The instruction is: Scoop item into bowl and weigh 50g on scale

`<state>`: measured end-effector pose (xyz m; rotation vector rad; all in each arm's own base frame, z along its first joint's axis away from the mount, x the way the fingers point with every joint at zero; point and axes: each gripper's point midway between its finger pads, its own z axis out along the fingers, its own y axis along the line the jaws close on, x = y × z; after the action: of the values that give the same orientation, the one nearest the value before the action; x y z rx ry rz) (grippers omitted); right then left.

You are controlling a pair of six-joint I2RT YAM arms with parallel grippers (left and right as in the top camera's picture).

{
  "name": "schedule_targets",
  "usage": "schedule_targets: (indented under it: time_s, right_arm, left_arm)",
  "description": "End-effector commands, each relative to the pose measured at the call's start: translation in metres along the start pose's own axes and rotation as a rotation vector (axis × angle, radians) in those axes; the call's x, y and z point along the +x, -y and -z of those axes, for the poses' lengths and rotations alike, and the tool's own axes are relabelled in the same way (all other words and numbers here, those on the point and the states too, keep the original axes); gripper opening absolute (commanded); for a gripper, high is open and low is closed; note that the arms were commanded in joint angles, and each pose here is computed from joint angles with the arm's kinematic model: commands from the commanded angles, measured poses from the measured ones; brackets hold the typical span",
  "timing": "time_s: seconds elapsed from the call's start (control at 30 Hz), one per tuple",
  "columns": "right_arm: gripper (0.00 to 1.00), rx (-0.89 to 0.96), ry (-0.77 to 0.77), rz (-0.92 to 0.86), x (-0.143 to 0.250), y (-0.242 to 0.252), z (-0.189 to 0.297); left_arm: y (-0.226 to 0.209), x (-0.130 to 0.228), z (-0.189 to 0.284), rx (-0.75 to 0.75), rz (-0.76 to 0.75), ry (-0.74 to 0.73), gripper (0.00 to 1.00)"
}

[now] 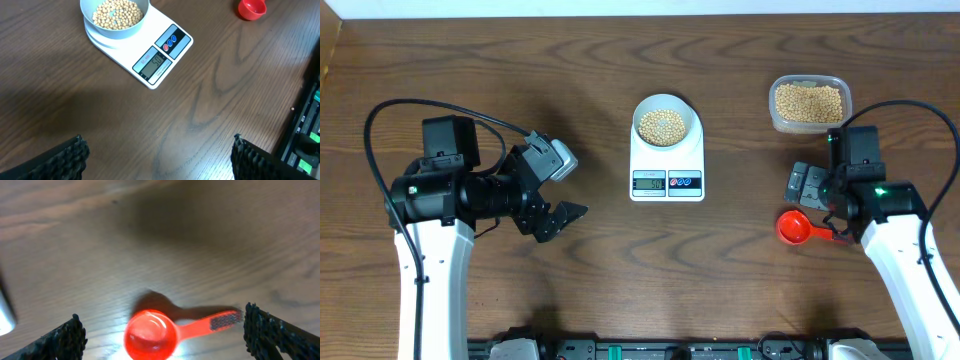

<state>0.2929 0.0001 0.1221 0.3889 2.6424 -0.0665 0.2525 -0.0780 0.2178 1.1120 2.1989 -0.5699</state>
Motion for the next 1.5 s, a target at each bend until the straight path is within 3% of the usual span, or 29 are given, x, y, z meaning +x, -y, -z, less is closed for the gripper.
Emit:
schedule_targets:
  time_s: [0.0,0.33,0.77,1.03,1.3,1.47]
  right_arm:
    - [0.99,-0.074,0.108,0.002,-0.018,-0.01,0.028]
    - [0.99,-0.164,0.348,-0.063,-0.039,-0.006,0.094]
    - [0.99,-0.155,0.32,-0.073,-0.014,0.008,0.109]
    - [0.99,-0.159,0.431,-0.051,0.005,0.025,0.146]
    - [0.99,-0.151,0.575,-0.099,0.041,0.049,0.141]
    - [0.99,-0.164,0.701,-0.09,0.044,0.051,0.125]
  left_arm:
    - [0.001,-0.01,0.006,-0.009,-0.033,0.026,0.93]
    - [0.001,-0.01,0.006,-0.009,-0.034,0.026,0.93]
    - [0.001,-0.01,0.006,-0.009,-0.034,0.026,0.93]
    - [0.001,-0.01,0.006,-0.009,-0.034,0.026,0.93]
    - [0.001,-0.01,0.006,-0.009,-0.034,0.026,0.93]
    - [0.001,-0.01,0.006,-0.009,-0.034,0.026,0.93]
